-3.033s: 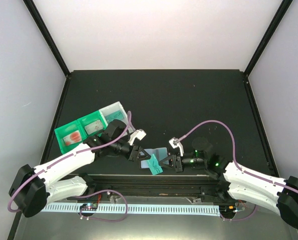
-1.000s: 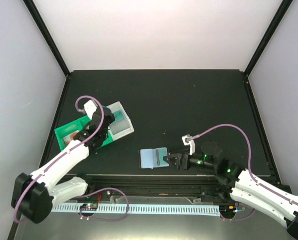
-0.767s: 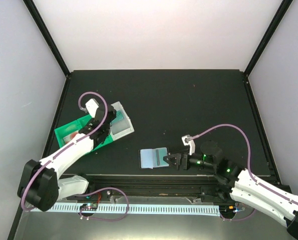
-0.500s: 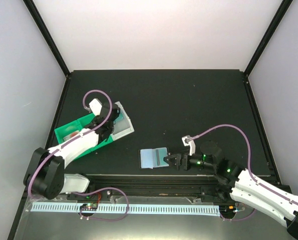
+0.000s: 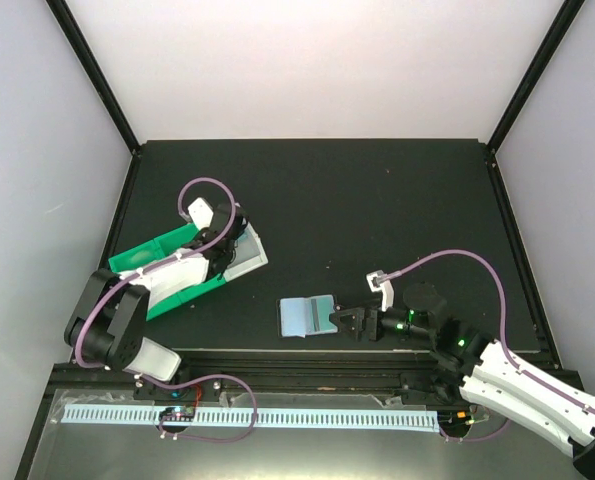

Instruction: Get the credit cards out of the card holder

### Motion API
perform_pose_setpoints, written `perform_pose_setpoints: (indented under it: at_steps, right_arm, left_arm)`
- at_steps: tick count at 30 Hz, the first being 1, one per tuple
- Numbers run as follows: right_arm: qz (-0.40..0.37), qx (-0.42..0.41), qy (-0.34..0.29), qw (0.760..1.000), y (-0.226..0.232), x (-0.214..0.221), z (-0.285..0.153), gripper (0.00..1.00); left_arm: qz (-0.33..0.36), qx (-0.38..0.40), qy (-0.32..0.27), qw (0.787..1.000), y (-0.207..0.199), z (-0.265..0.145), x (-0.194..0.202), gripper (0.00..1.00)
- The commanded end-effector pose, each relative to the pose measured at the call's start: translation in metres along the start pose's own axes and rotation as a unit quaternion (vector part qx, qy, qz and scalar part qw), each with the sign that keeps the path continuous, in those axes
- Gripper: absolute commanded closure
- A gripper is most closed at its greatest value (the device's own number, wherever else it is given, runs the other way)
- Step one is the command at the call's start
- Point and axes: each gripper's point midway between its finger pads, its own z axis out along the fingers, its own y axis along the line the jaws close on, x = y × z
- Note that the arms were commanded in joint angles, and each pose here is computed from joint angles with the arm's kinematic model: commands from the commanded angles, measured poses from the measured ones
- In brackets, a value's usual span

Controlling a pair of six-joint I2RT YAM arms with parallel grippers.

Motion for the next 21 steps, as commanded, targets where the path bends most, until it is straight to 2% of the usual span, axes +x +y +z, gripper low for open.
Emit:
perform_pose_setpoints:
  at_steps: [1, 8, 21]
  right_arm:
    - [-0.009, -0.006, -0.019, 1.0, 0.009, -0.011, -0.004, 0.0]
    - [-0.008, -0.001, -0.021, 1.0, 0.007, -0.011, -0.006, 0.0]
    - [0.002, 0.014, -0.021, 1.0, 0.002, -0.01, -0.007, 0.0]
  left_arm:
    - [-0.004, 0.015, -0.013, 1.0, -0.016, 0.007, -0.009, 0.98]
    - [0.023, 0.001, -0.001, 1.0, -0.015, 0.015, -0.001, 0.98]
    - [0.064, -0.009, 0.002, 0.998, -0.017, 0.008, -0.009, 0.82]
